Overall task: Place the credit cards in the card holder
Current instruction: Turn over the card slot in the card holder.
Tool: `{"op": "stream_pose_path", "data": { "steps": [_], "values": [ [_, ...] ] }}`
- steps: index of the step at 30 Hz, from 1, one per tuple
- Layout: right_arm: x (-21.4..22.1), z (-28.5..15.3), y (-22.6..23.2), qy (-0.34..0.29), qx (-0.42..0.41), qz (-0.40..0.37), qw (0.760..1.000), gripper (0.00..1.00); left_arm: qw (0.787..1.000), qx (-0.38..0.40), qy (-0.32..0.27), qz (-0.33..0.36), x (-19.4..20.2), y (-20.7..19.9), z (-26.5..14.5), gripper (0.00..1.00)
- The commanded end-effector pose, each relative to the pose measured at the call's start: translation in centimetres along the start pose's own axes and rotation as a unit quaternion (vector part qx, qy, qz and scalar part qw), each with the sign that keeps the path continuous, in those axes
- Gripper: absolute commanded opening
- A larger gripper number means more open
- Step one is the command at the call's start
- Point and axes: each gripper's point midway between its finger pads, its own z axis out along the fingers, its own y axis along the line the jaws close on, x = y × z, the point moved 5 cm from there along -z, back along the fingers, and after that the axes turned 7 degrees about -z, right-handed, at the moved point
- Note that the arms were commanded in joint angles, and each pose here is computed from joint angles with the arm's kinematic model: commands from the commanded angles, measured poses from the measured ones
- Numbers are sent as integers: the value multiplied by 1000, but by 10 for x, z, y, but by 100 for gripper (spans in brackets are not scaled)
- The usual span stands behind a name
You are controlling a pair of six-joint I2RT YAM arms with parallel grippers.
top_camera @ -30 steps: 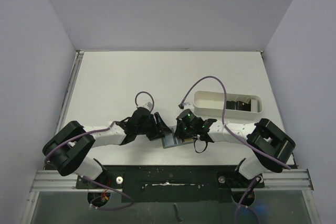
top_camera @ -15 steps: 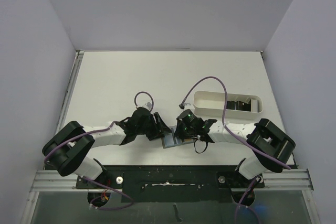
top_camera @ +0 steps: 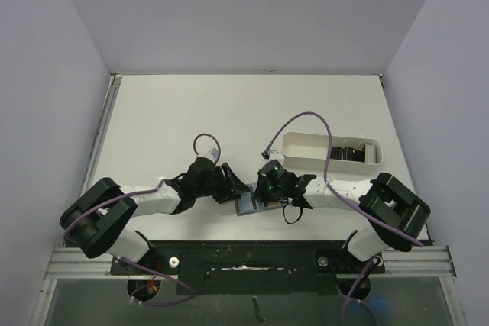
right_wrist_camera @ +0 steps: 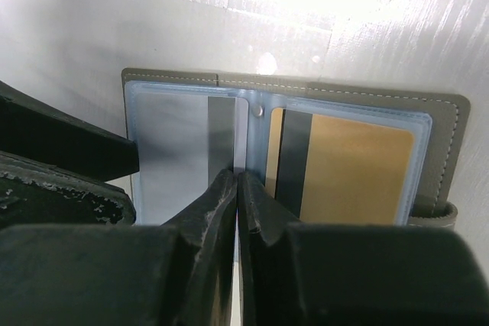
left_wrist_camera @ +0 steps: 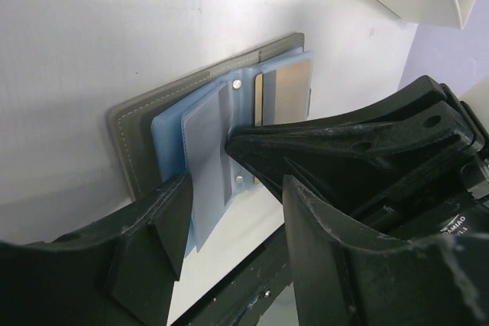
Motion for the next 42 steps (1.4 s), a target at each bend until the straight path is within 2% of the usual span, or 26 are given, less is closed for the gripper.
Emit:
{"op": "stream_pose_path", "data": {
  "steps": [1,13,19,24,30,36,42],
  "values": [
    [6,1,-5,-1,7,5,1000,4,994,107,6,8,-1,-43,-8,45],
    [-4,-8,-4,-28,8,11,1000,9,992,123,5,16,-1,-52,-10,26],
    [-12,-19,-3,-55,8,14,998,14,992,128,6,21,-1,-54,-7,26],
    [-20,-30,-1,-79,0,21,997,23,991,130,7,25,-2,-56,-1,26],
    [-28,-50,-7,-123,12,38,992,26,990,134,12,35,-2,-65,8,27],
    [-38,-87,-19,-179,38,56,982,28,990,133,21,44,-1,-71,20,30],
    [-58,-130,-34,-230,88,31,969,30,989,134,29,50,1,-74,30,34]
  ]
}}
